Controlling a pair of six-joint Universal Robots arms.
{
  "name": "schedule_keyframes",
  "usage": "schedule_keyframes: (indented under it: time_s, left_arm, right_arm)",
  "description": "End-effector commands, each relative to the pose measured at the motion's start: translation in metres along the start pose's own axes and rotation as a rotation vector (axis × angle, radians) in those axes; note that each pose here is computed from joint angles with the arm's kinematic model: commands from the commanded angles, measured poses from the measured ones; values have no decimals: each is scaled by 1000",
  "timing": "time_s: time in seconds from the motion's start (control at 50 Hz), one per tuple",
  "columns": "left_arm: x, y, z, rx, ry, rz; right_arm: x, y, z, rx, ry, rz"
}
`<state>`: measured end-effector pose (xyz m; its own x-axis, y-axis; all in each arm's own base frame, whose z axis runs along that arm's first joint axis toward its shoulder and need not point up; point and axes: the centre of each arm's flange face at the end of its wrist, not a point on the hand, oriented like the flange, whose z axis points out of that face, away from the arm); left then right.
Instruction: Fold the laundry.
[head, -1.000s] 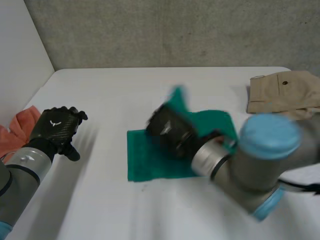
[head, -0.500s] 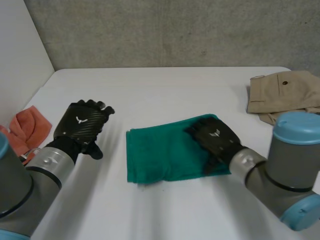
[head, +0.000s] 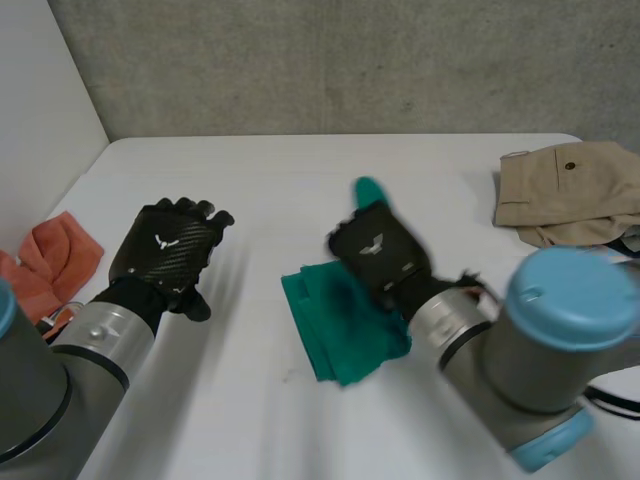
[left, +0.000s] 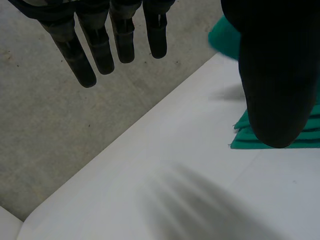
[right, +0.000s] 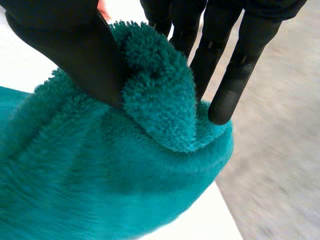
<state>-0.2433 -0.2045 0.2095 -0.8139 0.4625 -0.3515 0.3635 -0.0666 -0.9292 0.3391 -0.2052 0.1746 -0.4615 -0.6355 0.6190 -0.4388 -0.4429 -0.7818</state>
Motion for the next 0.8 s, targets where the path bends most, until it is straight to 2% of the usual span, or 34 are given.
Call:
schedule_keyframes:
  time_s: [0.02, 0.06, 0.16, 0.34, 0.46, 0.56, 0.62, 0.72, 0.8]
  left_arm:
    - [0, 3, -4, -9, -1, -5]
    - [1, 3, -4, -8, 4, -5]
    - [1, -1, -1, 9, 4, -3]
    - [11, -34, 14, 103, 26, -7]
    - [37, -58, 20, 131, 101, -56]
    - [76, -61, 29, 60, 208, -119]
    - [88, -56, 37, 14, 228, -136]
    - [92, -32, 60, -138, 170, -171]
    - [90, -8, 66, -270, 129, -182]
  right_arm:
    - [-50, 12, -4, -50, -206, -76]
    - [-54, 14, -4, -53, -236, -66]
    - [-44, 9, -1, -35, -200, -7]
    - [43, -9, -4, -28, 52, 281]
    - [71, -1, -2, -88, 96, 454]
    - [85, 24, 11, -224, 83, 563]
    - [85, 37, 16, -297, 54, 603]
    - [73, 55, 26, -402, -40, 703]
    - [63, 65, 31, -438, -76, 722]
